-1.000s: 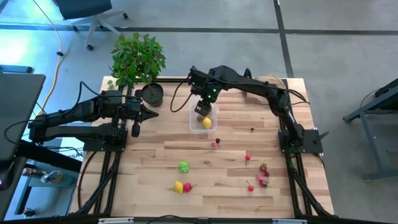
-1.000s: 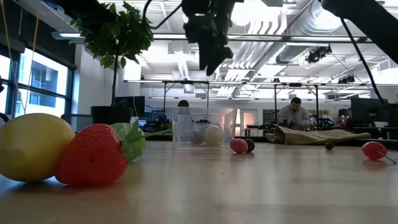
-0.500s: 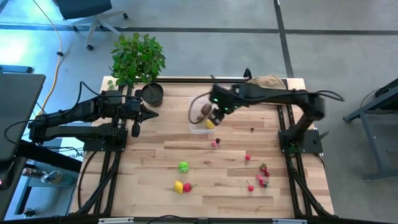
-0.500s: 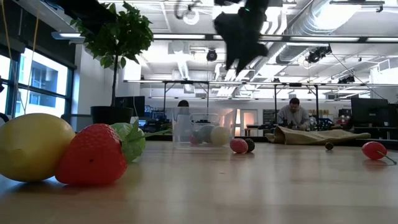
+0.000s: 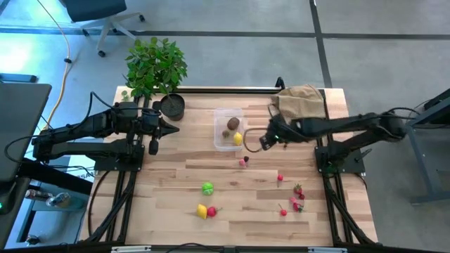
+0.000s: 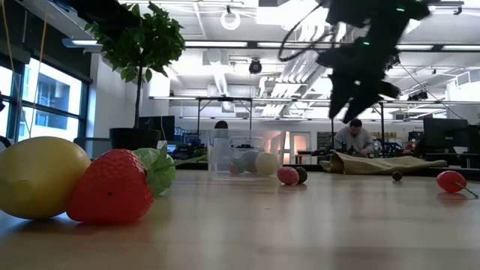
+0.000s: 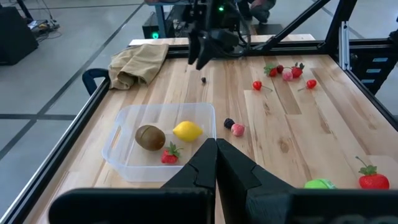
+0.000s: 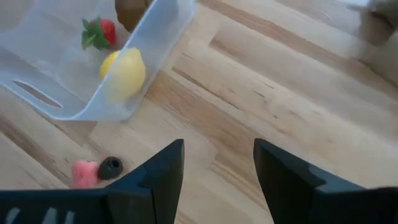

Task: Pick and placing Produce into tupperware
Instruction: Put the blueberry into the transparent bin

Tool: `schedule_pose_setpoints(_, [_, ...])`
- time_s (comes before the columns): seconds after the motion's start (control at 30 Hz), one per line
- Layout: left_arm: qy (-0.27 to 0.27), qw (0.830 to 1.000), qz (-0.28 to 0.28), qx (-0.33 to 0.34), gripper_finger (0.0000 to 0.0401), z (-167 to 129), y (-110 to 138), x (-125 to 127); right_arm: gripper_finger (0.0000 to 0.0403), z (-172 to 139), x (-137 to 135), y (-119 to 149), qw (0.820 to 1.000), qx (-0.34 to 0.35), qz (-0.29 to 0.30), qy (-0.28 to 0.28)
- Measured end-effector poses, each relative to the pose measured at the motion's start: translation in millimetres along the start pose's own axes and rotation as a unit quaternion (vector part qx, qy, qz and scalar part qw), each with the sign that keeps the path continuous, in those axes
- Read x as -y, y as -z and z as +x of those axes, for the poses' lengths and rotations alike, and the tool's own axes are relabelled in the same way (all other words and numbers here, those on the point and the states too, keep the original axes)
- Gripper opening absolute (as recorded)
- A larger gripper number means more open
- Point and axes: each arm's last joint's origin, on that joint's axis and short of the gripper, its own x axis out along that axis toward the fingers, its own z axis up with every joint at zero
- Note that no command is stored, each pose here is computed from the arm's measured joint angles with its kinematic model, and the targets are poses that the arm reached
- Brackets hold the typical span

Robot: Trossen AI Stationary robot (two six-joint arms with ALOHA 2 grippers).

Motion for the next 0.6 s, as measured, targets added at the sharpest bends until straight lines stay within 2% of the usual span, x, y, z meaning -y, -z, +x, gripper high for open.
schedule_pose_setpoints(0.1, [0.000,1.000,0.000,0.000,0.0001,0,0,0,0.0184,1,16,22,0.999,0.005,0.046,0.005])
schedule_pose_setpoints(0.27, [0.000,1.000,0.000,0.000,0.0001,0,0,0,0.0184,8,40,51,0.990,-0.031,0.133,0.024])
schedule_pose_setpoints(0.43, [0.000,1.000,0.000,0.000,0.0001,0,0,0,0.0184,16,50,67,0.984,-0.056,0.165,0.041])
schedule_pose_setpoints(0.6, [0.000,1.000,0.000,0.000,0.0001,0,0,0,0.0184,17,54,71,0.982,-0.061,0.171,0.058])
